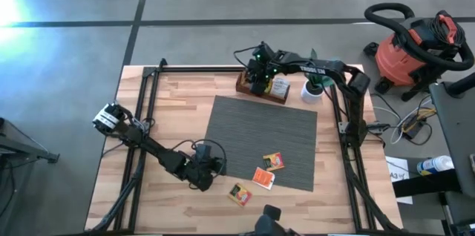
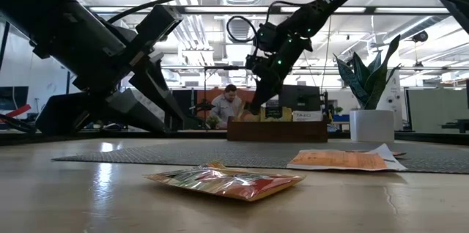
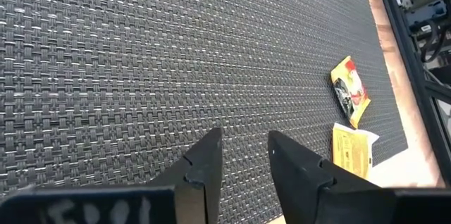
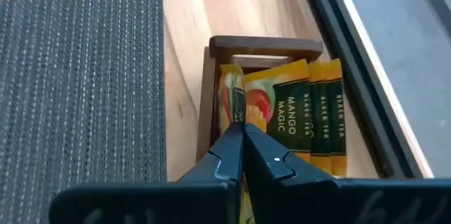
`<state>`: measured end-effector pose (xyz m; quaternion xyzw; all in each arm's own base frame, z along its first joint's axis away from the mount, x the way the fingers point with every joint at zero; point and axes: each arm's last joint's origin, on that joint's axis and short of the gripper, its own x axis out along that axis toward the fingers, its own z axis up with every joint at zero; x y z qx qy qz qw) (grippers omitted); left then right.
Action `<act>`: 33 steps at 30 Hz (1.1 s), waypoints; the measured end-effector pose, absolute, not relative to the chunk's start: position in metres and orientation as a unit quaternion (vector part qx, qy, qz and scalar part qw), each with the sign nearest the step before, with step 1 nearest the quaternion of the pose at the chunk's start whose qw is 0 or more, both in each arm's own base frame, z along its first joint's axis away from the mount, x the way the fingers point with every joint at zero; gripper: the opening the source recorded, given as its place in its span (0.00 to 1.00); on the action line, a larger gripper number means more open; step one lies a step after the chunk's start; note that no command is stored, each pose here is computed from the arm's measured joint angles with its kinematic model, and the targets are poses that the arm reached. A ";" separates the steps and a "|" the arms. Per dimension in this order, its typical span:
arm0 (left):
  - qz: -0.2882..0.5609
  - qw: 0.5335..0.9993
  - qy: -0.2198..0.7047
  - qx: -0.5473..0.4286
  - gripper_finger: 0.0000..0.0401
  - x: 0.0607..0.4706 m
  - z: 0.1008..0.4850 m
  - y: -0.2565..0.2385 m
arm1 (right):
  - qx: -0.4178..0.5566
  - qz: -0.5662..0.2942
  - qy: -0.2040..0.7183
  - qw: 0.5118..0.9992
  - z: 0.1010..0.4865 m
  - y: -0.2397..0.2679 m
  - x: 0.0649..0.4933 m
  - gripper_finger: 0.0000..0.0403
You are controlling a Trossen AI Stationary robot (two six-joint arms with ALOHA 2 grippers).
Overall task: Pick & Place Tea
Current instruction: Put the orange tea bag into the left section of the wooden organizer
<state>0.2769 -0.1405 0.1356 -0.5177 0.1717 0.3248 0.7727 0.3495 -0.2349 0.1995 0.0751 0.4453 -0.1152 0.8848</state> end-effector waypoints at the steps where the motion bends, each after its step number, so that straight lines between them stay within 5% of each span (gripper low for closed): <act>1: 0.325 0.773 0.172 -0.517 0.27 0.277 0.135 -0.140 | 0.075 -0.115 0.445 0.885 0.199 -0.235 0.350 0.02; 33: 0.326 0.773 0.171 -0.516 0.27 0.277 0.135 -0.140 | 0.070 -0.111 0.436 0.890 0.183 -0.229 0.366 0.02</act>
